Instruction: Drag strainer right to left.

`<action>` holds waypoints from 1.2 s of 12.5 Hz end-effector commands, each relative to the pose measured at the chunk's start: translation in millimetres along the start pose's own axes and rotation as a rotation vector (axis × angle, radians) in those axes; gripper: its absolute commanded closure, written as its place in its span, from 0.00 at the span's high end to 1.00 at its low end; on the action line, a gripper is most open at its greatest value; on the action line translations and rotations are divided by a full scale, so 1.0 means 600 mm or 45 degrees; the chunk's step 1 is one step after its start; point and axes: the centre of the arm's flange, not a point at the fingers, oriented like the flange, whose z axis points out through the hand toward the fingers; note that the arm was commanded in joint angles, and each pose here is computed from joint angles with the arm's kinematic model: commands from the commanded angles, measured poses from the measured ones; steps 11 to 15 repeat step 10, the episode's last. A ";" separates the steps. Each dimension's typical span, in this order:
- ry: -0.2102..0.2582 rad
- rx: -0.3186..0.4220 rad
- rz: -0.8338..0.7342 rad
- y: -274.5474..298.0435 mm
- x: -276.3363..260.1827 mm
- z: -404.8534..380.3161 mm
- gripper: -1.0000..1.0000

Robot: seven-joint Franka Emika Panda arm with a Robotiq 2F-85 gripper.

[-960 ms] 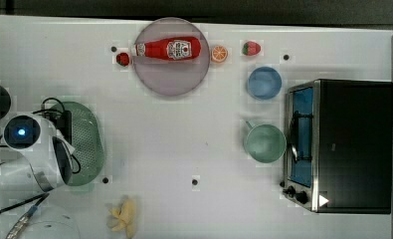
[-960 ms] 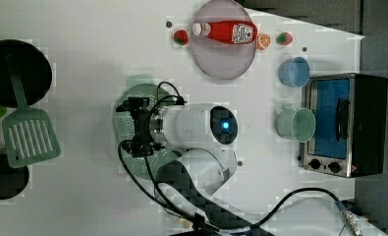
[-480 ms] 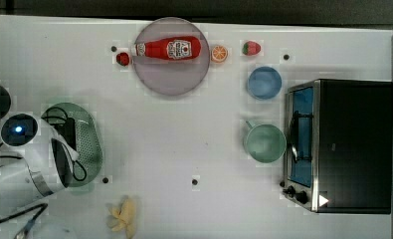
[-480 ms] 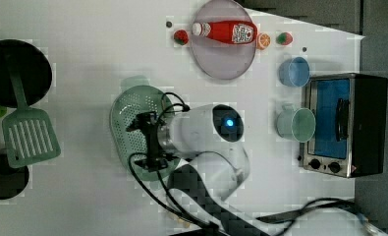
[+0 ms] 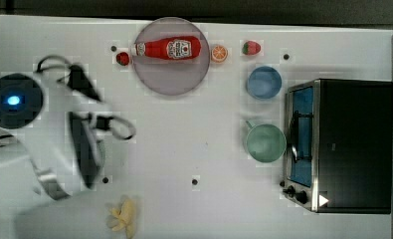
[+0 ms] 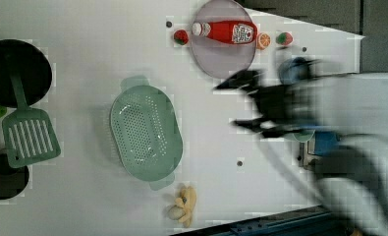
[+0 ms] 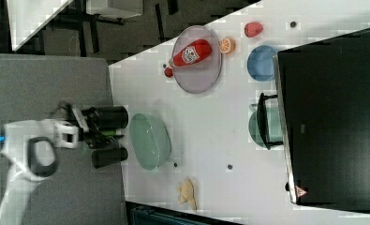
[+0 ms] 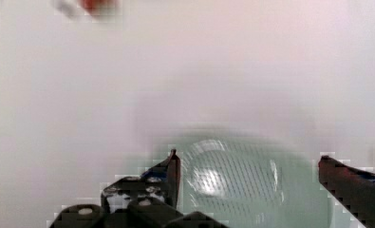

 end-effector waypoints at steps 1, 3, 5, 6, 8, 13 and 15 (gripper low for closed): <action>0.118 -0.009 -0.236 0.099 0.234 -0.147 1.00; 0.125 -0.094 -0.324 0.178 0.306 -0.206 1.00; 0.058 -0.116 -0.291 0.239 0.339 -0.246 1.00; 0.044 -0.119 -0.275 0.262 0.348 -0.264 1.00; 0.112 -0.133 -0.301 0.293 0.364 -0.297 1.00; 0.180 -0.172 -0.318 0.307 0.372 -0.307 1.00; 0.180 -0.172 -0.318 0.307 0.372 -0.307 1.00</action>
